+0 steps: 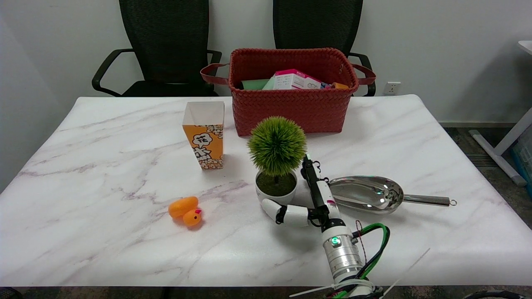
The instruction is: Pick up the potted plant.
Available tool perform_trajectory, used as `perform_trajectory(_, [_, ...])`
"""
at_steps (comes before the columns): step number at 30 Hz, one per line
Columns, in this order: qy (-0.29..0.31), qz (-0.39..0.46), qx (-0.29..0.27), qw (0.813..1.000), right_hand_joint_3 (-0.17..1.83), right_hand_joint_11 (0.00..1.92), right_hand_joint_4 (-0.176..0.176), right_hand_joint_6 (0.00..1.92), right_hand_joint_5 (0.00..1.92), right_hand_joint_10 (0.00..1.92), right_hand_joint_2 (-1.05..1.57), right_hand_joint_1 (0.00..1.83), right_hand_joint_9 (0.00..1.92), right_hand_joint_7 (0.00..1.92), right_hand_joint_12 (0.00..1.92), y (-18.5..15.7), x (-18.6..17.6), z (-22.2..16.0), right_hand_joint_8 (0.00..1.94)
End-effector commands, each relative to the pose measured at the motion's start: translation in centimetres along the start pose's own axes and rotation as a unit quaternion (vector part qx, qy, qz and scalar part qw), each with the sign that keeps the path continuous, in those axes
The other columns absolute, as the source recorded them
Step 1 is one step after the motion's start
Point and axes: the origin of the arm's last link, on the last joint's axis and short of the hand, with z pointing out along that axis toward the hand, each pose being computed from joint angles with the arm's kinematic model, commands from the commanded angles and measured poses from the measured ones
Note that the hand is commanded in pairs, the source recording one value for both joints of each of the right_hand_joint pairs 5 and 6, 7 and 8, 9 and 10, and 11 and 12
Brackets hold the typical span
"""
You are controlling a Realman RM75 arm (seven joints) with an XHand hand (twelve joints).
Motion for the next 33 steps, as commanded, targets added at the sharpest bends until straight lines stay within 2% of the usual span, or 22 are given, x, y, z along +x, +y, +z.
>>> perform_trajectory(1, [-0.009, -0.001, -0.005, 1.000, 0.71, 0.00, 0.000, 0.00, 0.00, 0.11, 0.32, 1.09, 0.11, 0.07, 0.00, 0.3, -0.6, 0.6, 0.07])
perform_trajectory(16, [-0.023, -0.003, -0.010, 1.000, 0.73, 0.00, 0.000, 0.00, 0.00, 0.11, 0.33, 1.08, 0.11, 0.10, 0.00, 0.5, -0.6, 1.5, 0.10])
perform_trajectory(33, [-0.028, -0.001, -0.014, 1.000, 0.73, 0.00, 0.000, 0.00, 0.00, 0.19, 0.35, 1.08, 0.19, 0.22, 0.00, 0.7, -1.0, 1.8, 0.22])
